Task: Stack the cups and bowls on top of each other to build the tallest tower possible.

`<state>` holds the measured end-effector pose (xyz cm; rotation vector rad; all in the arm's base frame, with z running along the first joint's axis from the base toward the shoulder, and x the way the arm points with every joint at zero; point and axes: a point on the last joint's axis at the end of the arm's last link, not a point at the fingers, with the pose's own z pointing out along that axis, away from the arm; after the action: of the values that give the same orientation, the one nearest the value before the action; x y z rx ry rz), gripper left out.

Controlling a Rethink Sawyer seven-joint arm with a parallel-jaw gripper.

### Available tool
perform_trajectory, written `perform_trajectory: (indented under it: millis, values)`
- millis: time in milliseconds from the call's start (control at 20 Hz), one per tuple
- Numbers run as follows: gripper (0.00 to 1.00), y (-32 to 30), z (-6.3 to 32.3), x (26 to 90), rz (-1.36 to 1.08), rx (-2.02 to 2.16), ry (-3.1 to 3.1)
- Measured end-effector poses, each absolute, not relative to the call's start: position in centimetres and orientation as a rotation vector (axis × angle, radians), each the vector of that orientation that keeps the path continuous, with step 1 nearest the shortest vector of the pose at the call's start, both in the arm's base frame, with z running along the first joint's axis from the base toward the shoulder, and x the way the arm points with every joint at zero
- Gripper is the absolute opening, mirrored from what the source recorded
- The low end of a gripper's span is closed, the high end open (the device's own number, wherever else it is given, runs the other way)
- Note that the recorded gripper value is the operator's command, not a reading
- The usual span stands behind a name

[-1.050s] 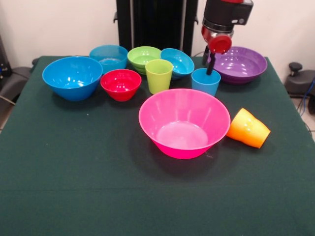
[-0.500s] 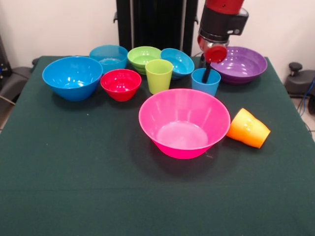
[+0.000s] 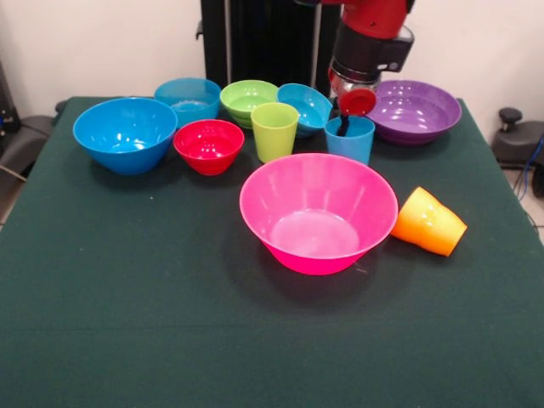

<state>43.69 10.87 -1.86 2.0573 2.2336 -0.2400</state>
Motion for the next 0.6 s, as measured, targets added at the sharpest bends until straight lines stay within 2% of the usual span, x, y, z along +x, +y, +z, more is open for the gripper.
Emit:
perform_trajectory:
  millis: [400,450,600]
  values:
    - [1.0,11.1,-2.44,42.89,-0.276,2.028,2.25]
    - [0.0,11.39,-2.38,42.76,-0.278,2.013,2.256]
    - [0.0,11.43,-2.26,42.88,-0.275,2.01,2.254]
